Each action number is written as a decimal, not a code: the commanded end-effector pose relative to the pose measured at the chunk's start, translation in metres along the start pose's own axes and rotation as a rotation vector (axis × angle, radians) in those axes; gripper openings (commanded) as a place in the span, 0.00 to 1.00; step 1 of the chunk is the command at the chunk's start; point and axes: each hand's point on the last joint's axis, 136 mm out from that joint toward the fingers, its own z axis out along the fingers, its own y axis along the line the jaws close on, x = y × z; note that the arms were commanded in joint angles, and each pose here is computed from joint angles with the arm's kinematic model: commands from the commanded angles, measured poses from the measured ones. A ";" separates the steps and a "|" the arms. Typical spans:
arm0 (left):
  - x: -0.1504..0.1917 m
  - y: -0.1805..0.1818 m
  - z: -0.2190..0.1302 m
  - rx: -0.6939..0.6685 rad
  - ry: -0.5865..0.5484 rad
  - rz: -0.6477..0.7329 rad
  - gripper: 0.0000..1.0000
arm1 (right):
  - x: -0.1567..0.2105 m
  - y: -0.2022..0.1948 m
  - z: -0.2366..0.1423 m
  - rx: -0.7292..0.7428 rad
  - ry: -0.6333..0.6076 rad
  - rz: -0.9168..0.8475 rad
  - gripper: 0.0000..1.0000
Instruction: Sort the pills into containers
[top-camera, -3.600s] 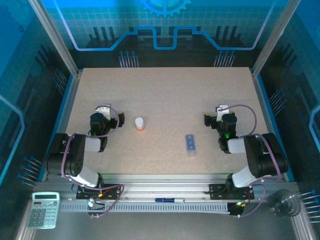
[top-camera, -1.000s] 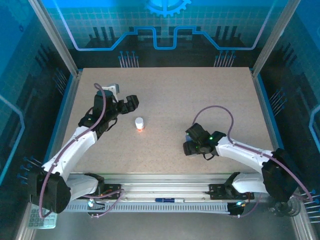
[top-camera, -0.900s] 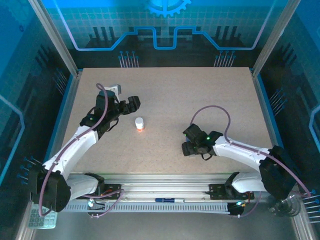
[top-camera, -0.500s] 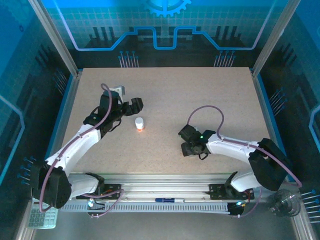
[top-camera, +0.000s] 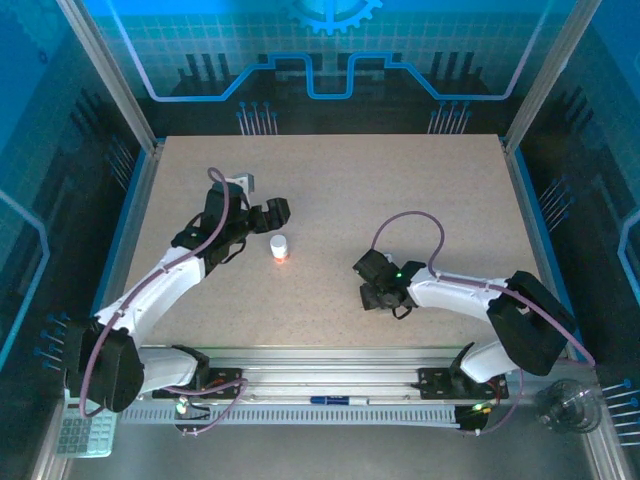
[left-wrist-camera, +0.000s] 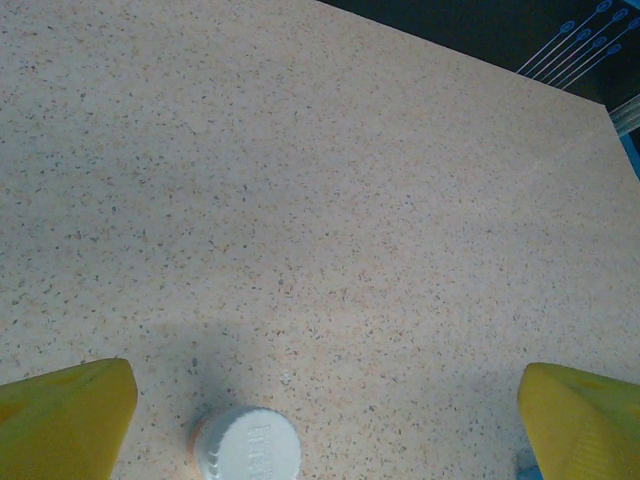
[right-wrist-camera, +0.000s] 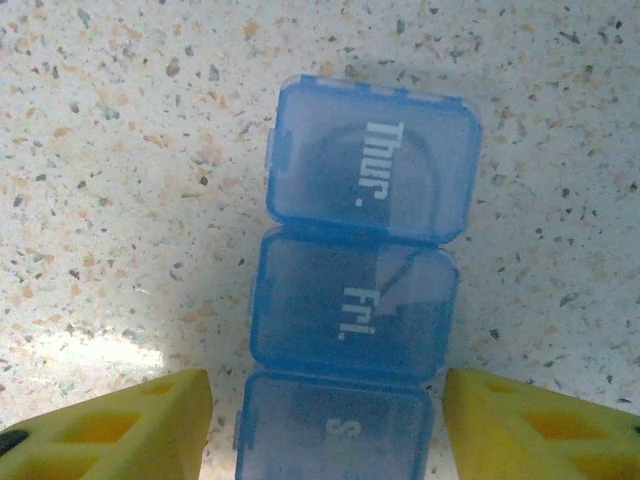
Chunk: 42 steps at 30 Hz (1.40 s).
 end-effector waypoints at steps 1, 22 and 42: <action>-0.011 -0.010 0.000 0.012 -0.032 -0.006 0.99 | 0.001 -0.004 0.004 0.027 -0.026 0.023 0.62; -0.009 -0.022 0.006 0.044 -0.020 -0.022 0.99 | 0.016 -0.009 0.010 0.021 -0.014 0.037 0.38; -0.015 -0.141 -0.011 0.490 0.103 -0.210 0.99 | -0.109 0.015 -0.099 -0.577 -0.424 0.083 0.34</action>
